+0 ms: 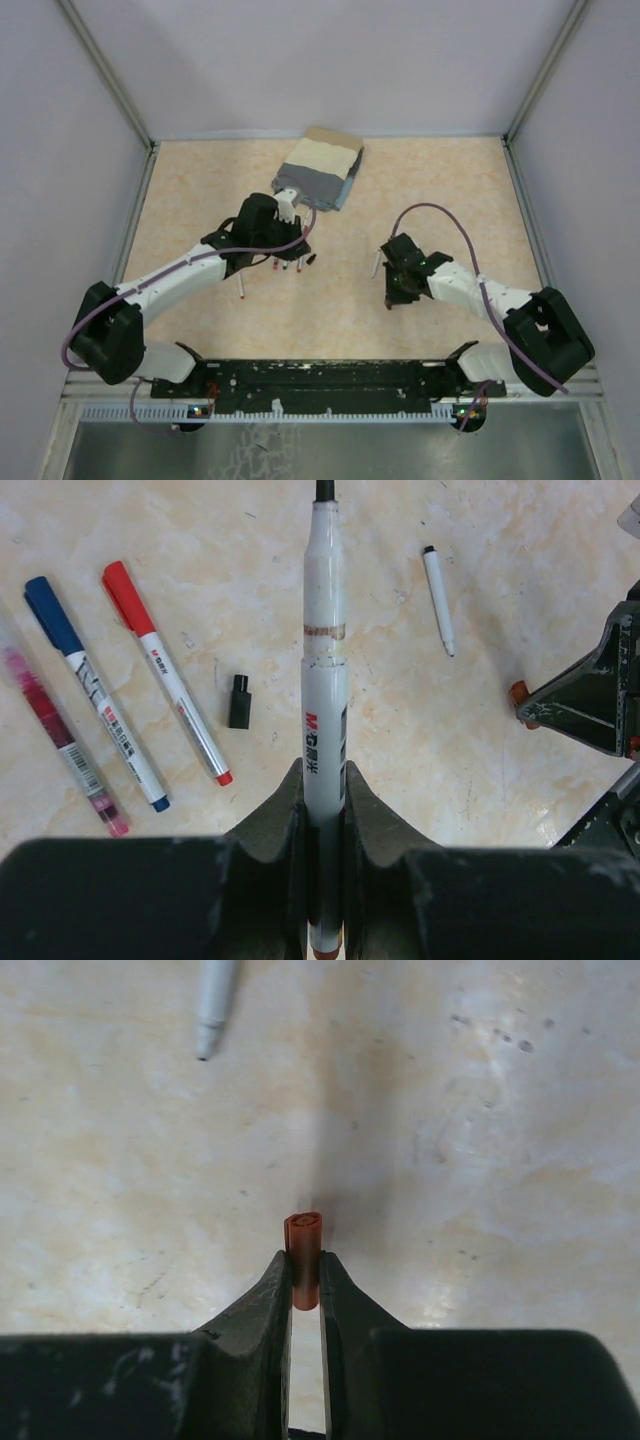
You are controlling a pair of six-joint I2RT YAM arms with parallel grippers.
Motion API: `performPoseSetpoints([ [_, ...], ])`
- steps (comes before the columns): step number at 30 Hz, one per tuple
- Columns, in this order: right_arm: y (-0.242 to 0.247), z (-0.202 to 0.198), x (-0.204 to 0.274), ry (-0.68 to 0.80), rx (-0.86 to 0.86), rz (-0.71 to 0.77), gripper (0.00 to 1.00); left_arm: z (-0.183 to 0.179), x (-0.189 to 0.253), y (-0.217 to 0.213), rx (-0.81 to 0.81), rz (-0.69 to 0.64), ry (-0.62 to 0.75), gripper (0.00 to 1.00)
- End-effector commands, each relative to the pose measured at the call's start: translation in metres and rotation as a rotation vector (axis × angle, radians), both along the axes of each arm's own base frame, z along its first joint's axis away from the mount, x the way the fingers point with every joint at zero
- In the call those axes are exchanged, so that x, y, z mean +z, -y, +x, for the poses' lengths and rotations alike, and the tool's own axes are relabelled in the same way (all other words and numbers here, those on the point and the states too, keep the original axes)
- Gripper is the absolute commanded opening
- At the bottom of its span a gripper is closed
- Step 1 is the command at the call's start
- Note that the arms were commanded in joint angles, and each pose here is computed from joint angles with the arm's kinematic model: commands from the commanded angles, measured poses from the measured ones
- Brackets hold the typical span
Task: Insert the pens into the pen caps
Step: Pick up the pen cap from the center of the board.
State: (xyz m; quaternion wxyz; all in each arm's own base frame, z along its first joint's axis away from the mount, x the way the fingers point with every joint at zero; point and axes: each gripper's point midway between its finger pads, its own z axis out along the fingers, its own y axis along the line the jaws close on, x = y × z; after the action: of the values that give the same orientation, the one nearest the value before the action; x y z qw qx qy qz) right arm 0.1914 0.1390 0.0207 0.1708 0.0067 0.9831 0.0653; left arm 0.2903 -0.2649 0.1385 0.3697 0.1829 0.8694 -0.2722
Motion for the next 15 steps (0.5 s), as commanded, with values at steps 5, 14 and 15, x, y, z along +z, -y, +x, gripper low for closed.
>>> performPoseSetpoints([
  [5, -0.074, 0.042, 0.083, 0.331, 0.210, 0.344, 0.07, -0.016, 0.000, 0.027, -0.093, -0.146, -0.098, 0.00],
  [14, -0.118, 0.058, 0.197, 0.762, 0.406, 0.663, 0.07, -0.037, 0.003, 0.055, -0.192, -0.282, -0.184, 0.00],
  [15, -0.123, 0.057, 0.204, 0.776, 0.437, 0.688, 0.07, -0.039, 0.004, 0.058, -0.200, -0.283, -0.188, 0.00],
])
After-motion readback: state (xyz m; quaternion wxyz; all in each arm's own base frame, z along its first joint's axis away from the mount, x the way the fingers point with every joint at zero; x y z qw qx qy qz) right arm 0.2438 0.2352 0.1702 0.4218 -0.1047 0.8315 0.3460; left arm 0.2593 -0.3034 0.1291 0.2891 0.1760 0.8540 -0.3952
